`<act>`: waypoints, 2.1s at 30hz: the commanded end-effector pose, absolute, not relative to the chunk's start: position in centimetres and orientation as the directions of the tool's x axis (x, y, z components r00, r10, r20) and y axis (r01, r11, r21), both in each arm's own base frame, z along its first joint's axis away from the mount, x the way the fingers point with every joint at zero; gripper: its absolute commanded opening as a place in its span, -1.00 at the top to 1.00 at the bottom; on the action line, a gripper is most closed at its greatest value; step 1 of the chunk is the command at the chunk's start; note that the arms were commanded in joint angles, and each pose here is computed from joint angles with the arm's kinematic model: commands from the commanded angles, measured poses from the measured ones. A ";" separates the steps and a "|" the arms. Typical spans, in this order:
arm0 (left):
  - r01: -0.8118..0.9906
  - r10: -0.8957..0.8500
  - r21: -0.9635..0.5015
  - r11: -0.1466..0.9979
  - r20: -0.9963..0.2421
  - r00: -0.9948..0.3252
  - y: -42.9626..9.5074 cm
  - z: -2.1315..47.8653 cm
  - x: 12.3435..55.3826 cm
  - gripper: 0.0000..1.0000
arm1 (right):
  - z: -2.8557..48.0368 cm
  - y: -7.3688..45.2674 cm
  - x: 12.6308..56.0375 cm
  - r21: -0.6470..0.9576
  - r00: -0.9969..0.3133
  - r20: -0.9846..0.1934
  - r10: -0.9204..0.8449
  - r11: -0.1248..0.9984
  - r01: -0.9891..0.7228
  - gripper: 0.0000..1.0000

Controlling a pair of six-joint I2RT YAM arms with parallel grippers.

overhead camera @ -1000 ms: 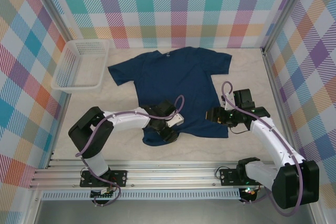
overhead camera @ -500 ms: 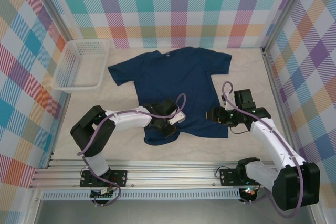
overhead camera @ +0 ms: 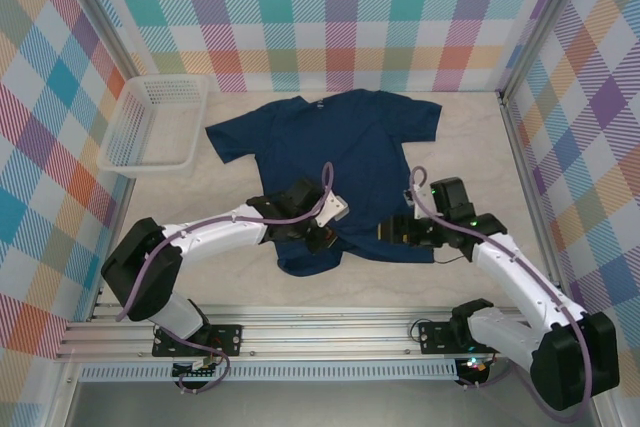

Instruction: Fold the inside-out t-shirt

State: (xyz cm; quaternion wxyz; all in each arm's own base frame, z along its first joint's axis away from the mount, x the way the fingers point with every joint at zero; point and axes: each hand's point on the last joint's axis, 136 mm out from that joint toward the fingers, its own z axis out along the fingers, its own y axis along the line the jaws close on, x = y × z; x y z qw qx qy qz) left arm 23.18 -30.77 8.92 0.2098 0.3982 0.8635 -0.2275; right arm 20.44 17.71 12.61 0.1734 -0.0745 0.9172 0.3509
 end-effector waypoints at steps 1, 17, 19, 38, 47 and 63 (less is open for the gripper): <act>0.762 0.540 -0.278 0.585 -0.568 -0.622 -30.3 10.3 23.0 1.00 | 13.0 20.6 20.6 0.619 -0.882 -0.466 -0.074 0.685 -0.384 -0.31; 0.744 0.490 -0.316 0.589 -0.592 -0.640 -29.3 11.6 23.0 1.00 | 10.6 25.1 25.2 0.280 -0.598 -0.766 -0.236 0.715 -0.641 -0.57; 0.740 0.487 -0.324 0.590 -0.588 -0.646 -29.3 11.5 23.0 1.00 | 10.1 25.8 25.5 0.276 -0.588 -0.767 -0.255 0.697 -0.662 -0.56; 0.707 0.436 -0.387 0.592 -0.584 -0.685 -29.9 10.0 23.7 0.95 | 9.6 27.5 25.7 0.359 -0.627 -0.747 -0.219 0.661 -0.659 1.00; 0.689 0.444 -0.435 0.580 -0.541 -0.715 -30.4 8.8 23.2 0.53 | 9.5 23.6 24.1 0.291 -0.658 -0.715 -0.236 0.755 -0.587 0.93; 0.657 0.448 -0.382 0.650 -0.506 -0.737 -30.6 7.6 23.3 -0.29 | 9.4 22.1 23.1 0.280 -0.671 -0.704 -0.234 0.777 -0.564 0.93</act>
